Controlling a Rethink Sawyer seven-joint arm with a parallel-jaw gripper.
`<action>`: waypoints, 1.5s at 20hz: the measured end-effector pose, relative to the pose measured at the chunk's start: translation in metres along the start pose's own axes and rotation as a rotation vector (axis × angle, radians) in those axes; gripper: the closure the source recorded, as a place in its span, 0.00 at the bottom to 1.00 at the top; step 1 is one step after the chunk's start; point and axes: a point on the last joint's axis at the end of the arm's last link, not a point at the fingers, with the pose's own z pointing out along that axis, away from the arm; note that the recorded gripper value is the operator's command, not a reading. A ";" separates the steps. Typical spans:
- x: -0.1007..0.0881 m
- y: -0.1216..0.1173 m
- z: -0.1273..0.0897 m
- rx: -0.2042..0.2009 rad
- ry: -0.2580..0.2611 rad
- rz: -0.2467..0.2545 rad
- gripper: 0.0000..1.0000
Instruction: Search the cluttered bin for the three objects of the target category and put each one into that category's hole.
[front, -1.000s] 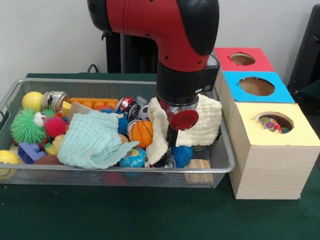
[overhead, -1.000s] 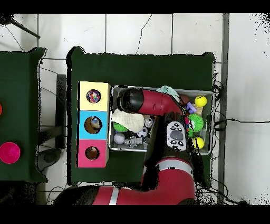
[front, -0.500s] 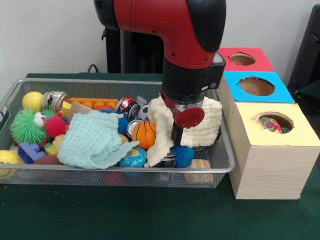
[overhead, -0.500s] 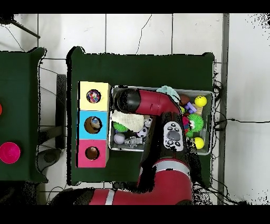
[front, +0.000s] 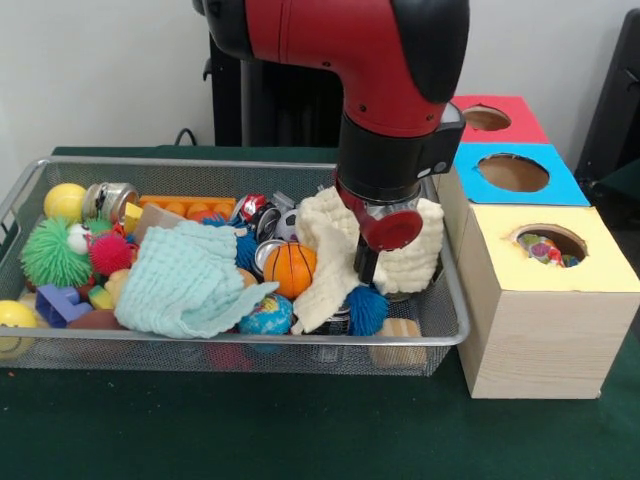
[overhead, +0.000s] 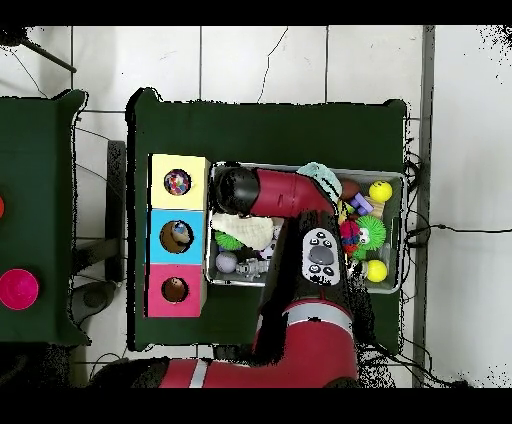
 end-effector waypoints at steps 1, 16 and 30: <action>0.000 -0.001 -0.001 0.009 0.003 -0.001 1.00; -0.025 -0.006 -0.035 0.042 0.020 0.034 1.00; -0.080 0.014 -0.191 0.092 0.024 0.074 1.00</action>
